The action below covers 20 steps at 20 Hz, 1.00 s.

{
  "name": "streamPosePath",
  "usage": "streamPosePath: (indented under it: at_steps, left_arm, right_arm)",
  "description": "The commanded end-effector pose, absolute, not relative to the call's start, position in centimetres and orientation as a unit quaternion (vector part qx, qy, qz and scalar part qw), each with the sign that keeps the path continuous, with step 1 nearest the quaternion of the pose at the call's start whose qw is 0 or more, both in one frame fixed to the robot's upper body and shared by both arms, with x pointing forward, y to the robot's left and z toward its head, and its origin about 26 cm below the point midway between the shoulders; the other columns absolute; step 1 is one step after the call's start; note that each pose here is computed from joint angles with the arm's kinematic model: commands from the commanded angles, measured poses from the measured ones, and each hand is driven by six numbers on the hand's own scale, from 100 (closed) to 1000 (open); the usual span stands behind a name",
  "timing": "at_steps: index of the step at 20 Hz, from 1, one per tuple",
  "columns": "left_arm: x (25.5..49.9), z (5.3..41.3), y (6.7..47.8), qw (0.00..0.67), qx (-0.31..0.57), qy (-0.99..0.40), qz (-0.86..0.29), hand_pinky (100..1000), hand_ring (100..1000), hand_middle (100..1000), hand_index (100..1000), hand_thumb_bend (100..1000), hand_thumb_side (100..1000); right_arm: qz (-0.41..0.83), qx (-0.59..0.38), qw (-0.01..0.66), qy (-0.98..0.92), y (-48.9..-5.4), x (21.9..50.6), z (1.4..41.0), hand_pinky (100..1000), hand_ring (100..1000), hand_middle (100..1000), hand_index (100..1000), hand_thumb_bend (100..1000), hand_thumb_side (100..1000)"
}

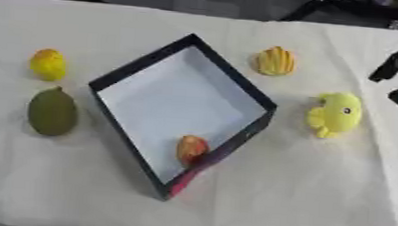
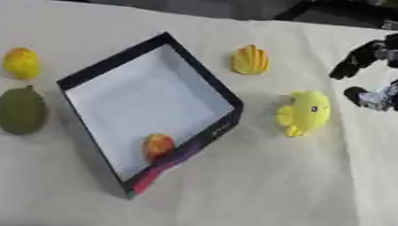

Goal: Pick up objects on the table and place them in the box.

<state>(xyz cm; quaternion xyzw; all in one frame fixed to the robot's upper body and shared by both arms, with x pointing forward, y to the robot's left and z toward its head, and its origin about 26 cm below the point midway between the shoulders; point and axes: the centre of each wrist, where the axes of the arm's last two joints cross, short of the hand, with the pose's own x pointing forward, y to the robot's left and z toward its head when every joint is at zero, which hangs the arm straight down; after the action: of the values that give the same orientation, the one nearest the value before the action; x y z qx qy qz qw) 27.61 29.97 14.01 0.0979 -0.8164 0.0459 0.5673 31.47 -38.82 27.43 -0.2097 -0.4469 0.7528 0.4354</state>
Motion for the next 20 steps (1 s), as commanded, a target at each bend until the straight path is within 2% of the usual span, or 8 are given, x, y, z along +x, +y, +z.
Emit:
streamPosePath:
  at_steps: [1,3,4,5,6,7,8,20]
  left_arm:
    - [27.6,14.8,30.1,0.556,0.104,-0.824,0.038,879,728,743,835,136,925]
    - [27.6,14.8,30.1,0.557,0.102,-0.824,0.037,879,728,743,835,135,926]
    - [27.6,14.8,30.0,0.557,0.102,-0.824,0.037,879,728,743,835,135,926]
    - [27.6,14.8,30.0,0.557,0.101,-0.824,0.037,879,728,743,835,135,926]
    - [27.6,14.8,30.0,0.557,0.101,-0.824,0.037,879,728,743,835,135,927]
    - [27.6,14.8,30.0,0.557,0.101,-0.824,0.037,879,728,743,835,135,927]
    - [27.6,14.8,30.0,0.556,0.101,-0.824,0.037,879,728,743,835,135,928]
    - [27.7,14.8,29.7,0.558,0.096,-0.823,0.036,879,728,743,834,135,934]
  right_arm:
    - [0.754,-0.237,0.428,-0.439,-39.0,31.4,28.2,903,853,813,895,100,672]
    - [0.750,-0.247,0.427,-0.441,-38.9,31.6,27.7,906,858,824,902,100,568]
    - [0.749,-0.253,0.425,-0.441,-38.9,31.6,27.5,912,865,830,902,100,446]
    - [0.749,-0.258,0.423,-0.440,-38.9,31.7,27.3,915,870,832,903,100,444]
    - [0.750,-0.264,0.421,-0.437,-38.9,31.7,27.0,923,878,829,905,229,513]
    - [0.752,-0.270,0.418,-0.433,-38.8,31.8,26.8,925,880,829,908,262,524]
    - [0.753,-0.274,0.417,-0.429,-38.8,31.9,26.5,924,879,829,906,337,543]
    - [0.743,-0.294,0.431,-0.419,-39.0,33.3,24.2,927,879,832,912,366,514]
